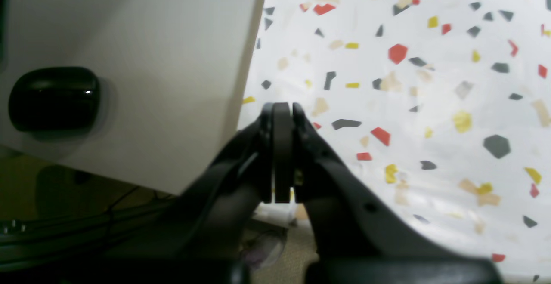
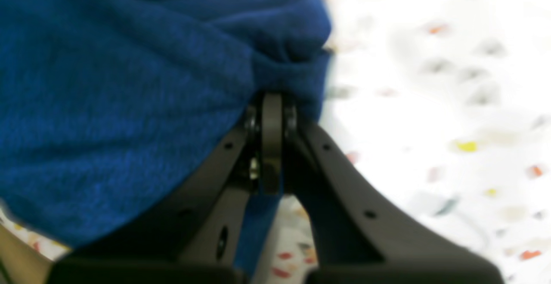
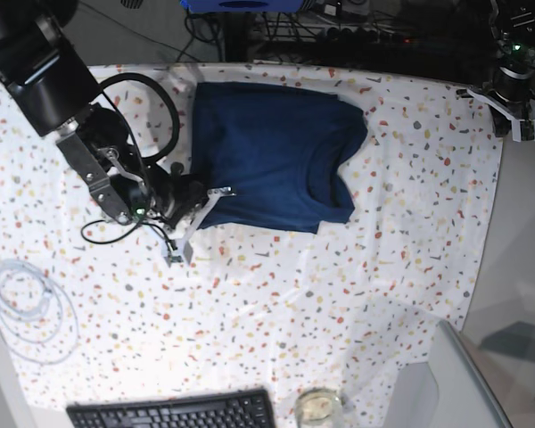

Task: Layout the t-shirt on the table in an organized manner, then fold the t-shirt properly
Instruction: 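Push the folded shirt's edge with the right gripper to square it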

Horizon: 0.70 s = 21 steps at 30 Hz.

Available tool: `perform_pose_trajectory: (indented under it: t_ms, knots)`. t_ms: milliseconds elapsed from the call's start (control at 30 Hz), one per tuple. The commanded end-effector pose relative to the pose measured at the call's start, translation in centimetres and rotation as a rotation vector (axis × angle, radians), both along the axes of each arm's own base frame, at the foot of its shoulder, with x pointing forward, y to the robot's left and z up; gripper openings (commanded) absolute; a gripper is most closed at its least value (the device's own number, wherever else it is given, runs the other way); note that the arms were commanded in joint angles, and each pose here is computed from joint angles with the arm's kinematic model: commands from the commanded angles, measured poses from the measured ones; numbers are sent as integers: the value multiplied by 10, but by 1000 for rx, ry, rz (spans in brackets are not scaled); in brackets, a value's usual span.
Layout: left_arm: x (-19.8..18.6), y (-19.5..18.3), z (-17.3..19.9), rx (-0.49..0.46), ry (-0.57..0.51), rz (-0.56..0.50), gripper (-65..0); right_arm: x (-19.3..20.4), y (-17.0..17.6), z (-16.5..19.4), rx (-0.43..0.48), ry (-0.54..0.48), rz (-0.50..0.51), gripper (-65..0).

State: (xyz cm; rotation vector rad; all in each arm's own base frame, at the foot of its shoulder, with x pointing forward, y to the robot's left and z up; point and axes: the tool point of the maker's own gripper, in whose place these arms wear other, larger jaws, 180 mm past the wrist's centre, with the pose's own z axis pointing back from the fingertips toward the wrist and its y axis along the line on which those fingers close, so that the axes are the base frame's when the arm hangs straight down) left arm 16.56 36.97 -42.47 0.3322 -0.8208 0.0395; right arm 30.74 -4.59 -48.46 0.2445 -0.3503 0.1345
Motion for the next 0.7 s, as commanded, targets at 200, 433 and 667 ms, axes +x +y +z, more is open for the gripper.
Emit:
perform_pose_trajectory:
  t_ms: [200, 433, 667]
  knots:
    - [5, 5, 9, 20, -29, -10, -650, 30, -29, 17, -48, -86, -21, -648]
    - [5, 5, 10, 21, -30, -8, -650, 11, 21, 64, 69, -132, 92, -650]
    - [5, 6, 10, 23, -31, -8, -650, -62, 52, 58, 156, -26, 153, -650]
